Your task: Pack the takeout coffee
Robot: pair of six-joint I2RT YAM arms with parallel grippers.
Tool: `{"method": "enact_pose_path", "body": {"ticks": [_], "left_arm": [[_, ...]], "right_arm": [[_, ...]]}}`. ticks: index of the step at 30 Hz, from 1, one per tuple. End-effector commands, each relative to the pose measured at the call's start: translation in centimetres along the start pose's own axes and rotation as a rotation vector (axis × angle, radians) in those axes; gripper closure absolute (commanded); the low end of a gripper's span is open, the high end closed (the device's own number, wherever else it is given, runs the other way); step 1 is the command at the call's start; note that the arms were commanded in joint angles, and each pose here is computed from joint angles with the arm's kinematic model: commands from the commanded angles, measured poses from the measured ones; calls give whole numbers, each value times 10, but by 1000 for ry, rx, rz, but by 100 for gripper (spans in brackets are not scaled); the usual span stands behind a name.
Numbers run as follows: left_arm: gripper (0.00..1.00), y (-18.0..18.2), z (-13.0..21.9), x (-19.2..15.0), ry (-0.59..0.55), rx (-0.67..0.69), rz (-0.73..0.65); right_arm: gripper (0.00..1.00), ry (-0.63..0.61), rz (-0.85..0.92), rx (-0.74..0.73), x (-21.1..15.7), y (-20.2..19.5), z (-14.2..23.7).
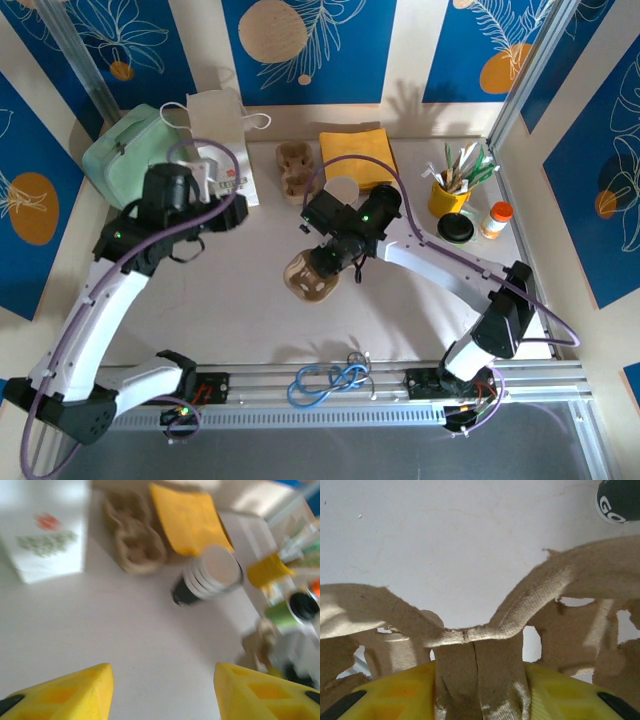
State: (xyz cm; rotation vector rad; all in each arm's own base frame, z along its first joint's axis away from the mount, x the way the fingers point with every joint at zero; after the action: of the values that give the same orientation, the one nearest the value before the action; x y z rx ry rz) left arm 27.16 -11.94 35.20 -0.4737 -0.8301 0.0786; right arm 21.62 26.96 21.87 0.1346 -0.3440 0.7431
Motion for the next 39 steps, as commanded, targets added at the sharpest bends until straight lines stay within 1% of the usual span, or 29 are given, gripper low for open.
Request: {"method": "enact_pose_path", "body": {"ticks": [1, 7, 11, 14, 16, 24, 26, 30, 39], "left_arm": [[41, 33, 0, 29, -46, 194, 53], [39, 67, -17, 91, -148, 351, 104], [39, 90, -36, 120, -160, 419, 137], [40, 105, -54, 137, -162, 427, 162], [41, 110, -66, 145, -151, 445, 152], [48, 121, -116, 165, -76, 441, 132], [52, 124, -126, 171, -60, 454, 124], [54, 131, -136, 178, -45, 498, 114], [60, 142, -154, 174, -22, 525, 113]], "right_arm": [[60, -13, 0, 40, -8, 3, 9], [60, -18, -19, 49, -21, -1, 13], [60, -22, -25, 60, -30, -1, 16], [60, -17, -18, 71, -35, 0, 16], [60, -12, -17, 70, -37, 0, 17], [60, 0, -16, 74, -41, -1, 19], [60, 1, -15, 76, -42, 0, 19], [60, 9, -14, 74, -44, -1, 19], [60, 6, -9, 67, -44, -2, 22]]}}
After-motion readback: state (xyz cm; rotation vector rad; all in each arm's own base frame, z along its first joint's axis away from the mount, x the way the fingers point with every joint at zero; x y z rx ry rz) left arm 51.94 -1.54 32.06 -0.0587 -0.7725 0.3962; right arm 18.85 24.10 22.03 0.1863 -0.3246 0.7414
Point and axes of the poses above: each hand's point on the last joint's axis, 136 mm out from that joint toward the fingers, its own z axis back along the fingers, its own y axis along the line the jaws close on, x = y × z, the point moved 3 cm from there along z, back along the fingers, and after that the axes turned 4 degrees about z, right-handed, at the moved point
